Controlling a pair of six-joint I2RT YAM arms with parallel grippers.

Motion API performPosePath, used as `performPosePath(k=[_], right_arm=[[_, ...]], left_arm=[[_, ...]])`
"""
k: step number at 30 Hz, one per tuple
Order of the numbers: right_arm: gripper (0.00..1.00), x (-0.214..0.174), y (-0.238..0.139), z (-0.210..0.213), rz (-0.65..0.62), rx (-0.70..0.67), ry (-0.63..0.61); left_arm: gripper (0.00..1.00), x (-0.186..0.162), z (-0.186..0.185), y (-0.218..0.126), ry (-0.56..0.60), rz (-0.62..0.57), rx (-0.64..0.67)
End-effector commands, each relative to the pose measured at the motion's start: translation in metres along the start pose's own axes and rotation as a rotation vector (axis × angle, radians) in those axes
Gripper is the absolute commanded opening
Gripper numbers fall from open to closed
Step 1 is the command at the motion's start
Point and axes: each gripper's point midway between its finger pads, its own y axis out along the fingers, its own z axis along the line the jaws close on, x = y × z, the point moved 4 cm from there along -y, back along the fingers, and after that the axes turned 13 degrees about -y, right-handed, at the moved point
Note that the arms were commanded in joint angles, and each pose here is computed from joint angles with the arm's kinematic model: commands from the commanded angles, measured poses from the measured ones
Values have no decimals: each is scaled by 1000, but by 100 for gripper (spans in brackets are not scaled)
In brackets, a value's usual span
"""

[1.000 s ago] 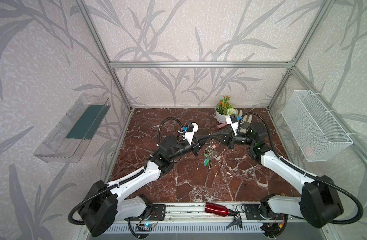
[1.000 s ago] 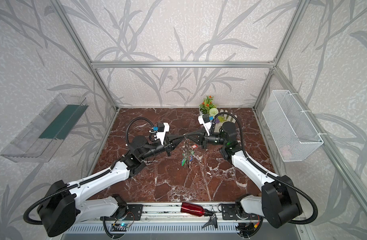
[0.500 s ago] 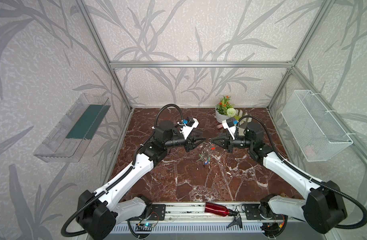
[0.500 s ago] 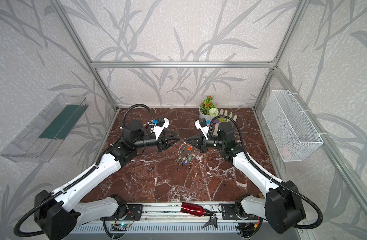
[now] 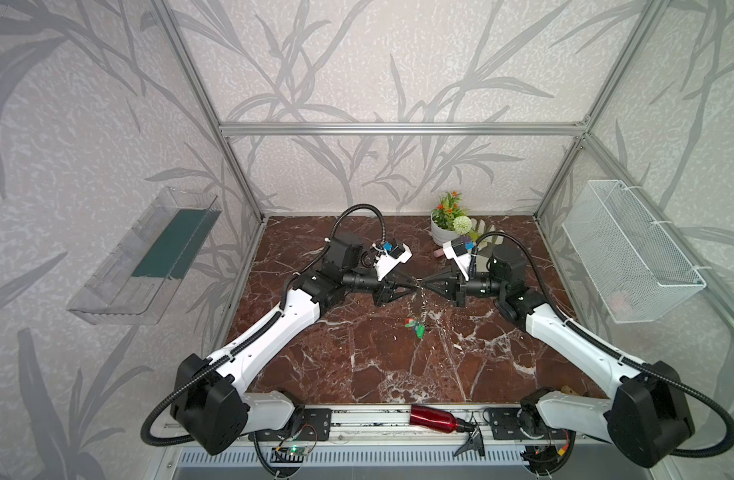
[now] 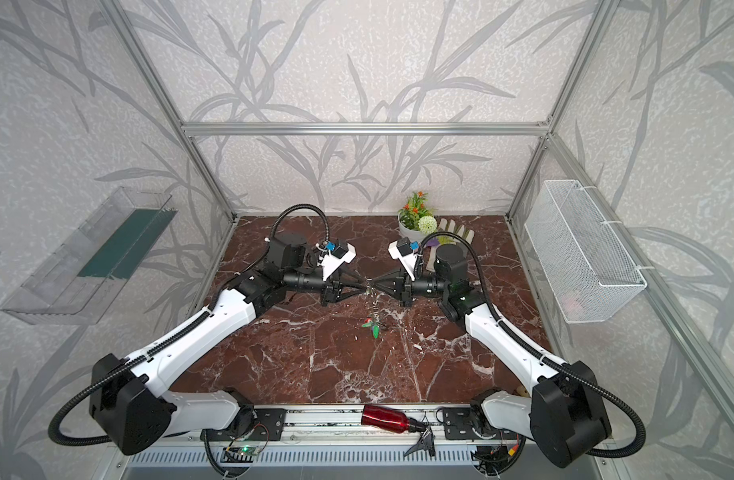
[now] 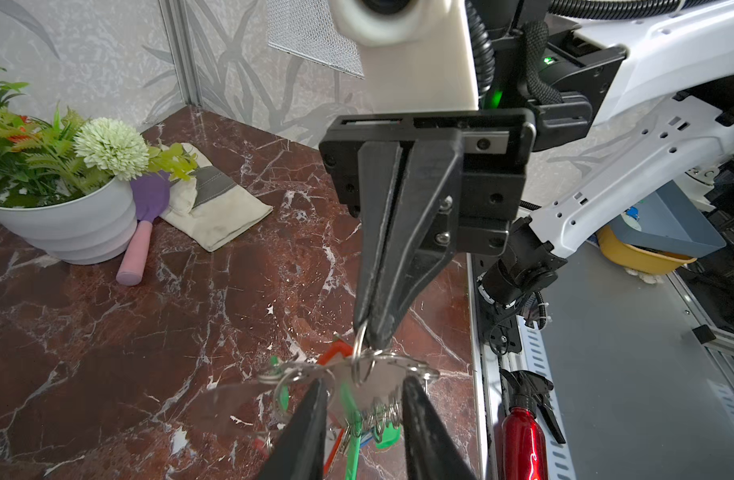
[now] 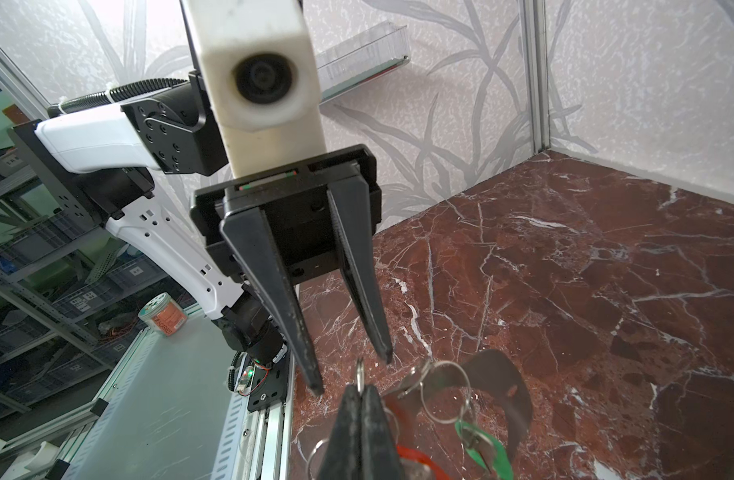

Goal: Put the keys on the keyring

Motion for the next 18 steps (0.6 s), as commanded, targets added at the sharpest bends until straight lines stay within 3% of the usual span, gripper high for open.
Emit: performPosePath(k=[1, 18], right_arm=[[0, 25, -1, 9, -50, 38, -84], [0, 25, 2, 7, -50, 46, -75]], left_arm=[[32, 13, -6, -1, 42, -32, -15], [11, 11, -9, 7, 42, -22, -32]])
